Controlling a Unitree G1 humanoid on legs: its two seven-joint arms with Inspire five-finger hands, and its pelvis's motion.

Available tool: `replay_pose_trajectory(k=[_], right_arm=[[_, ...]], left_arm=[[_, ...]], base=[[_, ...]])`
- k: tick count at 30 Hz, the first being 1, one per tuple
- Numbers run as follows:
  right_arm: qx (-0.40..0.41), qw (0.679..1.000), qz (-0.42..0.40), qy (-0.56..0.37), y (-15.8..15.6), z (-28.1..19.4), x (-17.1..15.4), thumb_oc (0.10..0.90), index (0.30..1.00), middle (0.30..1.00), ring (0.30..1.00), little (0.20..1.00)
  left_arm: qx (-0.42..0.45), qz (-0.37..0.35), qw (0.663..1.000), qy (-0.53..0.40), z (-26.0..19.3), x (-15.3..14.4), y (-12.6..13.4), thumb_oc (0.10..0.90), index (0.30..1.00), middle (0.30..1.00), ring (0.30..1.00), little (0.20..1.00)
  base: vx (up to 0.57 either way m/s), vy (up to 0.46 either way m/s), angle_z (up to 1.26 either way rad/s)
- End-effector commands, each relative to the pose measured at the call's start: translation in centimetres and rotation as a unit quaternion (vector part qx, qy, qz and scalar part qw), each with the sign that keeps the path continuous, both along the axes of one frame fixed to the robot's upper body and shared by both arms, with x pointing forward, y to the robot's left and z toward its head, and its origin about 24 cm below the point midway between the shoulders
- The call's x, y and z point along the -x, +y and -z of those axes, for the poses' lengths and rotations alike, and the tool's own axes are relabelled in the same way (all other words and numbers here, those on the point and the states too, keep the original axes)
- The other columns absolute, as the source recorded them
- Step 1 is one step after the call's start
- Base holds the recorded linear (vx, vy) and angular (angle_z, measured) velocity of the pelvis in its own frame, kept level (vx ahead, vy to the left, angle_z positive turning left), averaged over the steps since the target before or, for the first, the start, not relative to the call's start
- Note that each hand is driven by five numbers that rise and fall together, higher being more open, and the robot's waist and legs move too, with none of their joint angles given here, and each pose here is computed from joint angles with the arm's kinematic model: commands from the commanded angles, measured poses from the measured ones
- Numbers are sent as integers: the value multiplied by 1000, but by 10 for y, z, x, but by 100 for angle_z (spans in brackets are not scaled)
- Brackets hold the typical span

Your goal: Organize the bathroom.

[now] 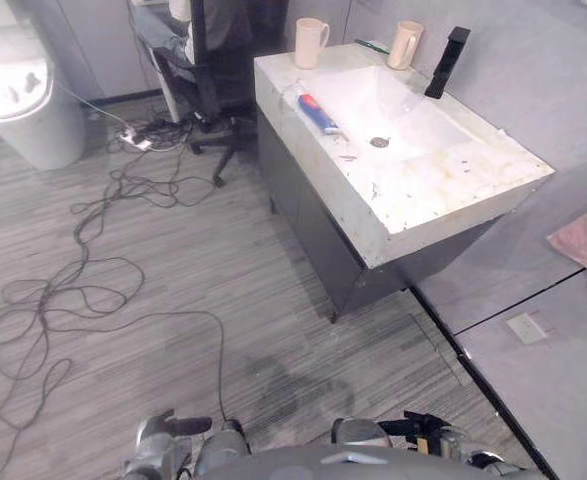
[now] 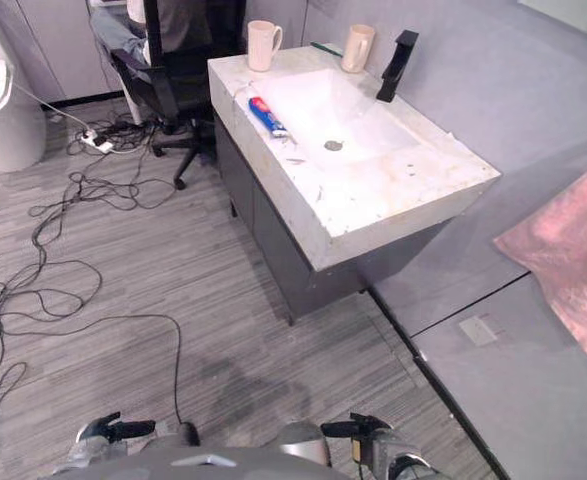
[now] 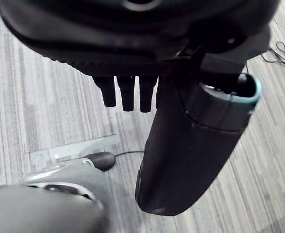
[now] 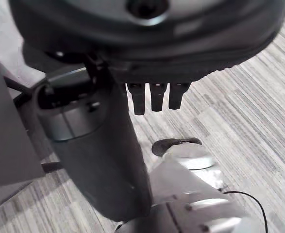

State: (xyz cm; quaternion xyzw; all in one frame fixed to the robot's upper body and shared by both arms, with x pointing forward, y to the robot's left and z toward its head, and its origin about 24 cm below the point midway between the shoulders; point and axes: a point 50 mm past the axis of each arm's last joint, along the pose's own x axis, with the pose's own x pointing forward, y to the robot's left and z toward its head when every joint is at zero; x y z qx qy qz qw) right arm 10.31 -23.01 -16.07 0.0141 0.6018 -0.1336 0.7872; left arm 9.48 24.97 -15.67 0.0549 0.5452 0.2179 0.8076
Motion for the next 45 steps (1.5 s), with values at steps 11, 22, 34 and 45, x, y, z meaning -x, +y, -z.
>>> replay_pose_trajectory(k=[11, 22, 34, 45], right_arm=[[15, 999, -16, 40, -21, -2, 12, 800, 900, 900, 900, 900], [17, 998, 30, 52, -31, -2, 31, 800, 900, 900, 900, 900], [32, 997, 61, 18, -21, -2, 10, 800, 900, 900, 900, 900], [17, 1000, -7, 20, -18, 1, 24, 800, 900, 900, 900, 900]], left_arm=[[-36, 137, 989, -53, -16, -48, 0, 800, 900, 900, 900, 900], [-12, 116, 990, -80, -17, -63, -20, 800, 900, 900, 900, 900], [-25, 98, 994, -43, -11, -39, -6, 800, 900, 900, 900, 900], [-16, 49, 998, -24, -8, -30, 0, 800, 900, 900, 900, 900]], base=[[326, 271, 25], [346, 74, 18], [393, 311, -87], [331, 320, -100]])
